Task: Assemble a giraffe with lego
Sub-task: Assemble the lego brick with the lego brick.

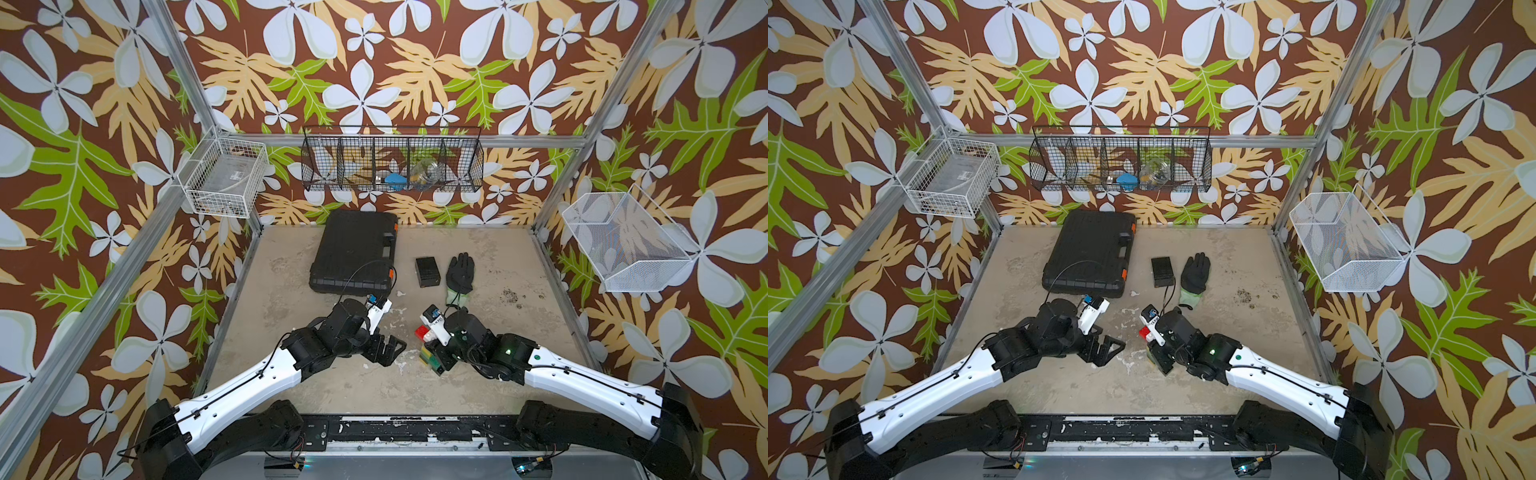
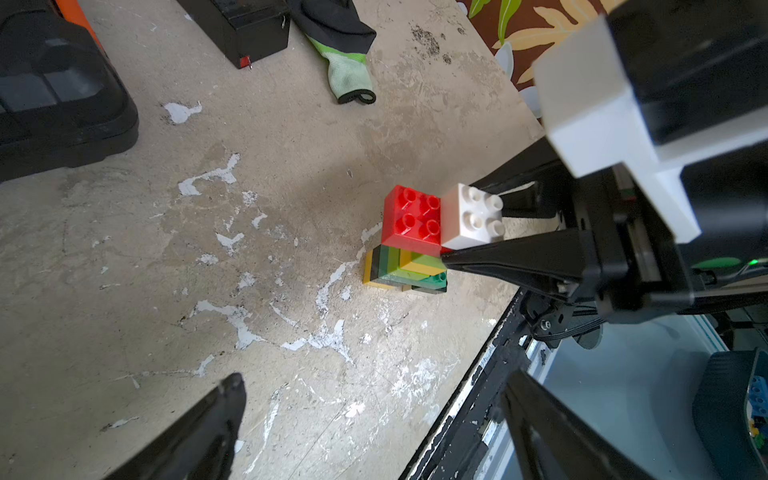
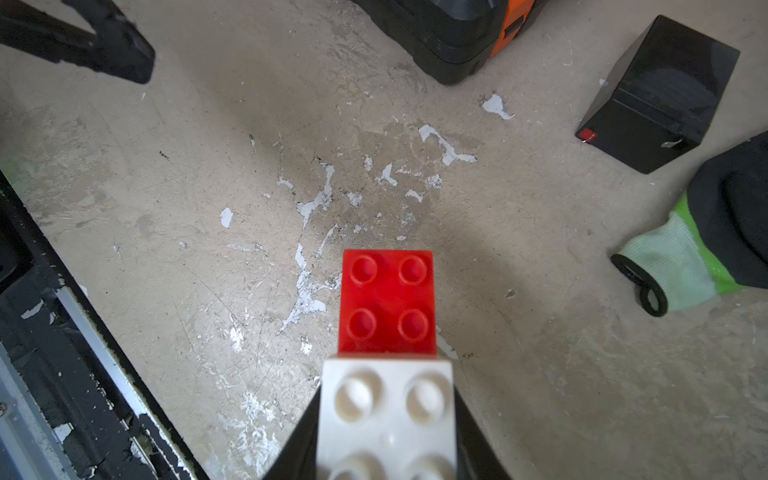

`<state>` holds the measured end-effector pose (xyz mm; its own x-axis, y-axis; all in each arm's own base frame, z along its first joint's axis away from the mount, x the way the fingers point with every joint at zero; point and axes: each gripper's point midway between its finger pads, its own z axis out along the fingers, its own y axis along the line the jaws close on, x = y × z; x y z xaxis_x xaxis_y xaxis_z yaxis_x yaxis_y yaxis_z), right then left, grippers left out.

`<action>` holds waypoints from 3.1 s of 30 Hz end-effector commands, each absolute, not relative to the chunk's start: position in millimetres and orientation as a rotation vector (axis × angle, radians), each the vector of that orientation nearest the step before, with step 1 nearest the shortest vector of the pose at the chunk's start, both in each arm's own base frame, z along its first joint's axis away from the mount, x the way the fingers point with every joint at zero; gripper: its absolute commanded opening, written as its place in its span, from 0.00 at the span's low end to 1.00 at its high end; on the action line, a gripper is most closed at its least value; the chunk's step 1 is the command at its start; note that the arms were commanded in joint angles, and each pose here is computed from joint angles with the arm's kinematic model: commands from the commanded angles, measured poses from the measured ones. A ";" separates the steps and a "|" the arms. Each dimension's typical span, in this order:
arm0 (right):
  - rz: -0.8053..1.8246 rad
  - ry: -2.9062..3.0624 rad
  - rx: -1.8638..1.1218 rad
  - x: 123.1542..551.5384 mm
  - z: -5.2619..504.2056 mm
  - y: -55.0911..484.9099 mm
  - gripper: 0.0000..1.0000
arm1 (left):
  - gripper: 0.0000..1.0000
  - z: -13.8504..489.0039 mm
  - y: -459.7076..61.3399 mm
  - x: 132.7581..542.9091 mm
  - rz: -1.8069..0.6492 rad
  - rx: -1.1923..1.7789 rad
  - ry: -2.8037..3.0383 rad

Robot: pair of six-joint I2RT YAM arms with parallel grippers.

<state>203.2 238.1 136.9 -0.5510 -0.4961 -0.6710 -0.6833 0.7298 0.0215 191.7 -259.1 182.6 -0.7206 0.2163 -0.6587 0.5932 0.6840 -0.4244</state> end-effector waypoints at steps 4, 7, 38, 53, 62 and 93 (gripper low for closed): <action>0.351 2.296 -0.888 203.1 129.2 236.3 0.21 | 1.00 187.1 -262.3 194.0 -0.867 0.631 2.295; 0.358 2.309 -0.886 201.5 126.7 236.3 0.21 | 1.00 187.4 -263.1 194.6 -0.866 0.634 2.293; 0.289 2.521 -0.700 187.0 100.1 224.8 0.19 | 1.00 194.6 -265.6 203.2 -0.869 0.607 2.253; 0.259 2.491 -0.609 178.1 107.1 212.8 0.29 | 1.00 202.0 -262.2 210.3 -0.842 0.583 2.232; 0.302 2.441 -0.614 179.0 121.8 217.5 0.54 | 1.00 200.4 -256.0 217.9 -0.782 0.556 2.222; 0.694 2.333 -0.175 191.5 233.3 188.1 0.89 | 1.00 186.9 -293.5 160.8 -0.930 0.549 1.918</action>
<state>197.3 187.3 227.3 -0.7216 0.0405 -0.6912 -0.3134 0.8710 0.3782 145.4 -290.9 167.3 -0.5340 0.1449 -0.8330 0.7303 0.5755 -0.3681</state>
